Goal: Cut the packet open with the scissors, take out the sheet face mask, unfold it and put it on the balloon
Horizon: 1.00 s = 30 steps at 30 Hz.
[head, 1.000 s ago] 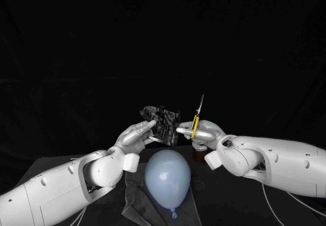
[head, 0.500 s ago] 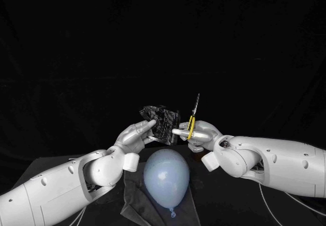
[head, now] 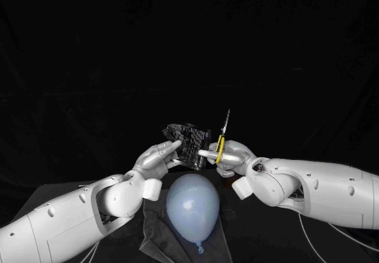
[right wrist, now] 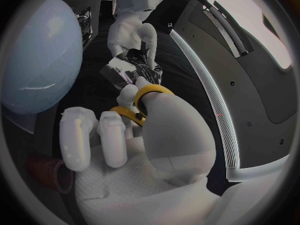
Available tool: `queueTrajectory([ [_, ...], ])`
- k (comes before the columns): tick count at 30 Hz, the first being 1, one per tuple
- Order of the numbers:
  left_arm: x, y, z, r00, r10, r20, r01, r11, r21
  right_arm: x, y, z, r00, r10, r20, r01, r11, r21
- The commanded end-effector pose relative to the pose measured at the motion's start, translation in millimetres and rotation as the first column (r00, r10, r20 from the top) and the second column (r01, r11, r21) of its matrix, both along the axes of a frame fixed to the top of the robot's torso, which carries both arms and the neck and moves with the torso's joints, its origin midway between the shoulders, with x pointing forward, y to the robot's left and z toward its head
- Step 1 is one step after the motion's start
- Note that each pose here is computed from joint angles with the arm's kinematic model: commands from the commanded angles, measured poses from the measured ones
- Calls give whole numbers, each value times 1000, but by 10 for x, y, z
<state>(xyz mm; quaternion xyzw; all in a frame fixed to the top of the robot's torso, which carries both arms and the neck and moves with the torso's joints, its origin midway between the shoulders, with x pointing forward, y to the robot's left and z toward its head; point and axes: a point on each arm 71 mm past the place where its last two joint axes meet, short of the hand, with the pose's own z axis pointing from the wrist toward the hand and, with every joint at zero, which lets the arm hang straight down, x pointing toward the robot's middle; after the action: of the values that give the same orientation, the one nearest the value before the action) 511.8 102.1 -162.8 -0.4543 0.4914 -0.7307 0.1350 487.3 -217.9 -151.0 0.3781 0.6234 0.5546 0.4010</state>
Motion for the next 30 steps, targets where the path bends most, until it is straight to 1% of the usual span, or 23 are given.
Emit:
queueTrajectory([
  [1,-8,-11,12,1000,-11,10,11,1000,8,2,10,33,999,-1,34,0,1000,8],
  [10,0,36,-9,1000,24,2,-24,998,56,2,2,43,999,-9,52,10,1000,-5],
  [16,-11,44,-22,1000,28,-6,-27,996,86,-8,4,45,998,-8,58,10,1000,-19],
  [20,-11,61,-28,1000,29,2,-29,993,112,-14,-2,46,998,-10,61,12,999,-30],
  [24,-11,80,-34,998,19,53,-29,982,187,-15,-23,42,998,-20,59,23,999,-46],
  [30,1,133,-44,995,7,98,-32,967,254,-36,-37,35,998,-38,43,40,997,-58],
])
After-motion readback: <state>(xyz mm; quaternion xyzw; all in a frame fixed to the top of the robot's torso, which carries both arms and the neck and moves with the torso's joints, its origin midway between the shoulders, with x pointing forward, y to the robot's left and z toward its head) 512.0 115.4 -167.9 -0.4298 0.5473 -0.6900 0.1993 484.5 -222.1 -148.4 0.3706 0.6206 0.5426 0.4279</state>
